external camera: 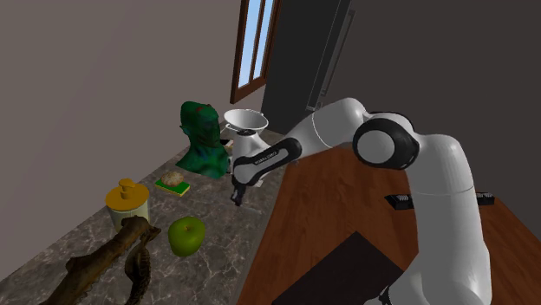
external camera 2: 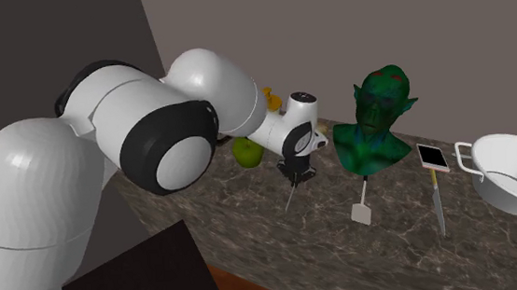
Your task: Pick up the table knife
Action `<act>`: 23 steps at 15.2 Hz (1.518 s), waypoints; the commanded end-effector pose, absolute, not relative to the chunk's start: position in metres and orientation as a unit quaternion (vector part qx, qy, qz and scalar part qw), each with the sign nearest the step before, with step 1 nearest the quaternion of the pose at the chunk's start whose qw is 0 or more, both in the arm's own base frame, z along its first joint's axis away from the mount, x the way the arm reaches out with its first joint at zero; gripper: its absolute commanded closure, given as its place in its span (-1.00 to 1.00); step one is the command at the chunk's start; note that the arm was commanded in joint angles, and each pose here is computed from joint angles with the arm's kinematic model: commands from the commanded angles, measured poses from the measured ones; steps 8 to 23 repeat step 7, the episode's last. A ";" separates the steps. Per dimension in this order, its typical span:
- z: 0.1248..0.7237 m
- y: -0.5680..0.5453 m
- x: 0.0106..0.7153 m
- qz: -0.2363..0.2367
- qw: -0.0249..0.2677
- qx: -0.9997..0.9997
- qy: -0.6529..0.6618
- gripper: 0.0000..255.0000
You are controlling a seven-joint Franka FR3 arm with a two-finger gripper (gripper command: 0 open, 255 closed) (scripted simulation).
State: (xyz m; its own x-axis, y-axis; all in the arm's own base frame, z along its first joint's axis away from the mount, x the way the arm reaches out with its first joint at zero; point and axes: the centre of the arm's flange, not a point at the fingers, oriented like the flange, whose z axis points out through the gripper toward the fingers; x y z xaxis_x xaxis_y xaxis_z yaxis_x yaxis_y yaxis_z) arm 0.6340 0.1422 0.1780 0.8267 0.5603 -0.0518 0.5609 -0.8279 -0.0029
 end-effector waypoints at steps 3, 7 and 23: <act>0.198 0.143 0.634 -0.025 0.006 0.956 0.293 1.00; 0.210 0.143 0.634 -0.025 0.006 0.956 0.293 1.00; 0.210 0.143 0.634 -0.025 0.006 0.956 0.293 1.00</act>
